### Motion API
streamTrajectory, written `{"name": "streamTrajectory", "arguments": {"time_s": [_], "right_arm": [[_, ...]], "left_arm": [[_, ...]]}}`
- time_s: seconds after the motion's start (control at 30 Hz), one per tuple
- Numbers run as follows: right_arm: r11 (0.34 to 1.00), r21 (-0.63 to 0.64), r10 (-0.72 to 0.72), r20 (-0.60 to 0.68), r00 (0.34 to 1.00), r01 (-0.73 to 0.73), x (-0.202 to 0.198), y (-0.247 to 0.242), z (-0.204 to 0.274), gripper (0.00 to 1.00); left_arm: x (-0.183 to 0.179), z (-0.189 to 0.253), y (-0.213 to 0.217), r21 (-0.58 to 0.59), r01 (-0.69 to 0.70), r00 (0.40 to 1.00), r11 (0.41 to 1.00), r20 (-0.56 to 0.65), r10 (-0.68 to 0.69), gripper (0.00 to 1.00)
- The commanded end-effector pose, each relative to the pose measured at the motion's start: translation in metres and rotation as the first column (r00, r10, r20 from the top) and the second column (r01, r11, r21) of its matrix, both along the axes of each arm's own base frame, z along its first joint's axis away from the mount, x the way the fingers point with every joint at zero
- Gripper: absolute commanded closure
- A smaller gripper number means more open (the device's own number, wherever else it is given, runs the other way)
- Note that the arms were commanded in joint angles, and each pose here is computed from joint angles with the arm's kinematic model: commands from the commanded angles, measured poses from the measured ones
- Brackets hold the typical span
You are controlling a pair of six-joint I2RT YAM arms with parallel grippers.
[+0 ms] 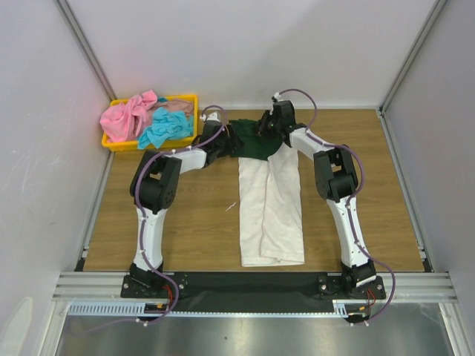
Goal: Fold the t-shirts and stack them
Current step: Fold the tshirt
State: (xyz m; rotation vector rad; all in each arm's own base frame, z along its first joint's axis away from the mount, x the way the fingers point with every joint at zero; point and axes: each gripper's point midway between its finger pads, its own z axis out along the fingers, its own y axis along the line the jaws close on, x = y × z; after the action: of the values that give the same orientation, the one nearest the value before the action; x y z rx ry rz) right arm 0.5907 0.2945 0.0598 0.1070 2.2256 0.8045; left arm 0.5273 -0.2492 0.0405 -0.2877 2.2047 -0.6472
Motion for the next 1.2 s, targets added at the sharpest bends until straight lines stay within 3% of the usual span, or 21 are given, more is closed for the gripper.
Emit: {"name": "streamTrajectory", "arguments": {"time_s": [0.0,0.27,0.37,0.67,0.87,0.93,1.07,1.17], "right_arm": [[1.000,0.004,-0.006,0.041,0.999,0.006,0.005,0.002,0.012,0.80],[0.999,-0.029,-0.018,0.024,1.000,0.019,0.002,-0.003,-0.001,0.81],[0.999,-0.029,-0.020,0.019,1.000,0.021,0.001,-0.005,-0.003,0.81],[0.999,-0.031,-0.021,0.017,1.000,0.022,0.000,-0.007,-0.005,0.81],[0.999,-0.029,-0.027,0.015,1.000,0.027,0.000,-0.011,-0.004,0.82],[0.999,-0.033,-0.031,0.014,0.999,0.031,0.000,-0.012,-0.006,0.82],[0.999,-0.033,-0.039,0.006,0.999,0.039,-0.001,-0.015,-0.013,0.82],[0.999,-0.032,-0.043,0.001,0.999,0.043,-0.002,-0.016,-0.016,0.82]], "left_arm": [[-0.001,-0.001,0.007,-0.030,-0.058,0.998,0.998,-0.018,0.058,0.24],[-0.024,-0.017,0.016,-0.058,-0.128,0.987,0.990,-0.105,0.122,0.25],[-0.025,-0.009,0.023,-0.074,-0.182,0.981,0.980,-0.087,0.176,0.25],[-0.026,-0.028,0.019,-0.110,-0.219,0.968,0.970,-0.151,0.201,0.36],[-0.019,-0.033,0.012,-0.146,-0.232,0.964,0.962,-0.165,0.207,0.50],[-0.017,-0.032,0.012,-0.159,-0.238,0.964,0.958,-0.161,0.213,0.59],[-0.016,-0.029,0.014,-0.166,-0.255,0.962,0.952,-0.143,0.233,0.93],[-0.013,-0.023,0.020,-0.145,-0.265,0.961,0.953,-0.116,0.250,1.00]]}}
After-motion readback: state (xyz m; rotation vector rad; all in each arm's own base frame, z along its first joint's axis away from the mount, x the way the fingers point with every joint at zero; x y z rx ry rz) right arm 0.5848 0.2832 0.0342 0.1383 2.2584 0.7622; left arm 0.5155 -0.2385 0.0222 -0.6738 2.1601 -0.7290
